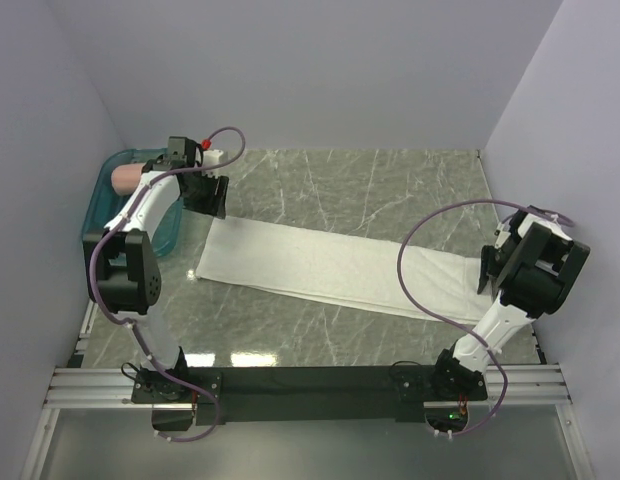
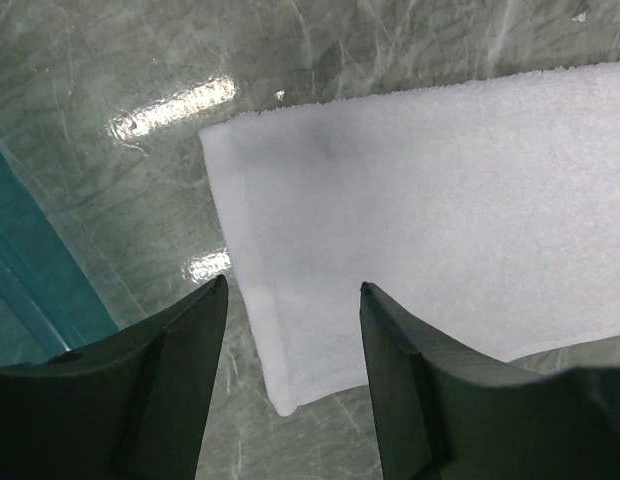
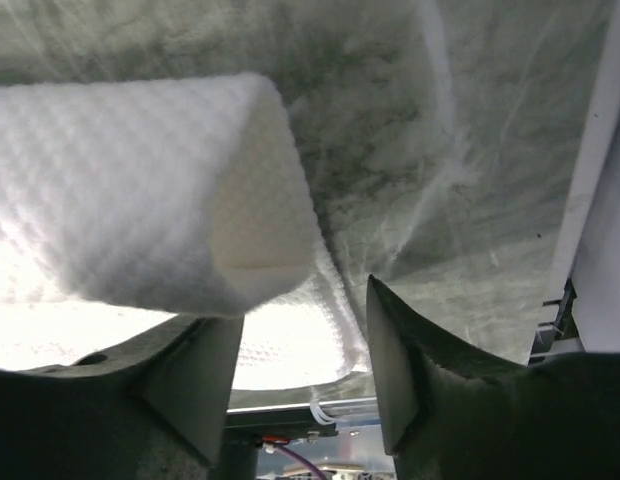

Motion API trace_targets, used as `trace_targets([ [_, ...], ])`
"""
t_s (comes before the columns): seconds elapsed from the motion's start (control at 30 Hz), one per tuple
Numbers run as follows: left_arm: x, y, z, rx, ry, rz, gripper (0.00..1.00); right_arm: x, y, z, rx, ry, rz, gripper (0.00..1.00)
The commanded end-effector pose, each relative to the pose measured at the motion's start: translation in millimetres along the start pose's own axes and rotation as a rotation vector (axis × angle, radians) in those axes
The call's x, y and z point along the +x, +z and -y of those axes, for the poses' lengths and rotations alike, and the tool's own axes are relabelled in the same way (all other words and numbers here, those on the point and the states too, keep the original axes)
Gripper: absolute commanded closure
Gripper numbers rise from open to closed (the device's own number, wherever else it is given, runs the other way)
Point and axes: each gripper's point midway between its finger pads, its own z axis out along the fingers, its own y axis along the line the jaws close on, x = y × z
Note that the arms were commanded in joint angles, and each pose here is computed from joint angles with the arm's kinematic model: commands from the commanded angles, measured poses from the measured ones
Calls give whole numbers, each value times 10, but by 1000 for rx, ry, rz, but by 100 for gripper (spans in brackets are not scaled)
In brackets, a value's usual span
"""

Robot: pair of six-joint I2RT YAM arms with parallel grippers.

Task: Roll the towels
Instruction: Fold the towel

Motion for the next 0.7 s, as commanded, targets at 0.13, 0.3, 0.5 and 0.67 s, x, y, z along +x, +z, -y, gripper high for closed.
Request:
trace_targets([
  [0.13, -136, -156, 66, 21, 0, 56, 39, 12, 329, -44, -56, -61, -81, 50],
  [0.3, -209, -225, 69, 18, 8, 75, 39, 84, 477, -24, -52, -73, -124, 57],
  [0.5, -182, -276, 69, 15, 18, 81, 39, 65, 381, -32, -65, -76, -111, 100],
  [0.67, -127, -309, 94, 28, 16, 83, 40, -114, -208, -30, -61, -67, 14, 100],
])
